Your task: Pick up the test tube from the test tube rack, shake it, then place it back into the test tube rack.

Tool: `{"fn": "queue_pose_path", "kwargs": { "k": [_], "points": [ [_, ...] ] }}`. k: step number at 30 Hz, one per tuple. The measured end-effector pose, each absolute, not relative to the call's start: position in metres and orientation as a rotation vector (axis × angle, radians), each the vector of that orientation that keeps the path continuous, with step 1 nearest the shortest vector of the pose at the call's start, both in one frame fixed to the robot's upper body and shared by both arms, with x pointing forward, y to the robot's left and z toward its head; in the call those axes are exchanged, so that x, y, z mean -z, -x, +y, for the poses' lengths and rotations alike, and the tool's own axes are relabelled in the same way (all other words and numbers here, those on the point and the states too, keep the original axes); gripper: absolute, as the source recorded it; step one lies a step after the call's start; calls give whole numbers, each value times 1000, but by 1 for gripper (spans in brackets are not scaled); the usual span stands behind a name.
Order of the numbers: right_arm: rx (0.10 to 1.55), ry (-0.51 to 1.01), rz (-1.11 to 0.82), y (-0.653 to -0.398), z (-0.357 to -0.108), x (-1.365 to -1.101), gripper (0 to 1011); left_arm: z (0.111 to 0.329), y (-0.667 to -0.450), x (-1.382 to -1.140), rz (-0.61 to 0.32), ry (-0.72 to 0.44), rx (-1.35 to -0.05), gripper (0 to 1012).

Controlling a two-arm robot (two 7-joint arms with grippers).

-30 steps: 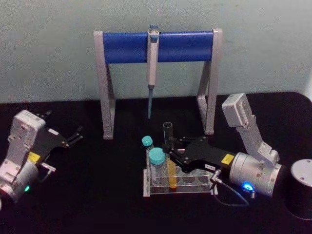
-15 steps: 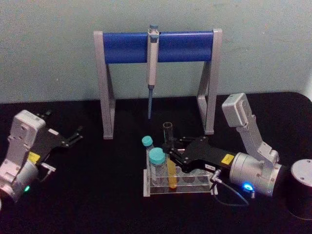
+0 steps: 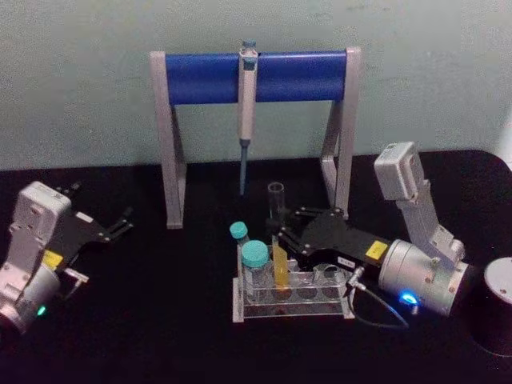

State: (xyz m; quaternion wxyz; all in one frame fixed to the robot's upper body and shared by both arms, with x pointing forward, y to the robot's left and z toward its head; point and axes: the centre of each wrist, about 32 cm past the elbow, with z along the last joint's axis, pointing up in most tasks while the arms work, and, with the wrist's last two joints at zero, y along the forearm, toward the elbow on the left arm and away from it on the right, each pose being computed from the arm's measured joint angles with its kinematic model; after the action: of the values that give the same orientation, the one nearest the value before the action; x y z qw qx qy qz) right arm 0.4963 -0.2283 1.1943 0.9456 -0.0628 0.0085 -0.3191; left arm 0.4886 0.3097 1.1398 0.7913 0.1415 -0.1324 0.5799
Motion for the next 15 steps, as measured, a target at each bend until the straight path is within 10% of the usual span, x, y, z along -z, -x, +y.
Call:
{"fn": "queue_pose_path", "kwargs": {
  "k": [15],
  "points": [
    [634,34,-59,-495,-232,-1228,221,310,-489,-1140,-285,-305,-1248,1001]
  ]
}}
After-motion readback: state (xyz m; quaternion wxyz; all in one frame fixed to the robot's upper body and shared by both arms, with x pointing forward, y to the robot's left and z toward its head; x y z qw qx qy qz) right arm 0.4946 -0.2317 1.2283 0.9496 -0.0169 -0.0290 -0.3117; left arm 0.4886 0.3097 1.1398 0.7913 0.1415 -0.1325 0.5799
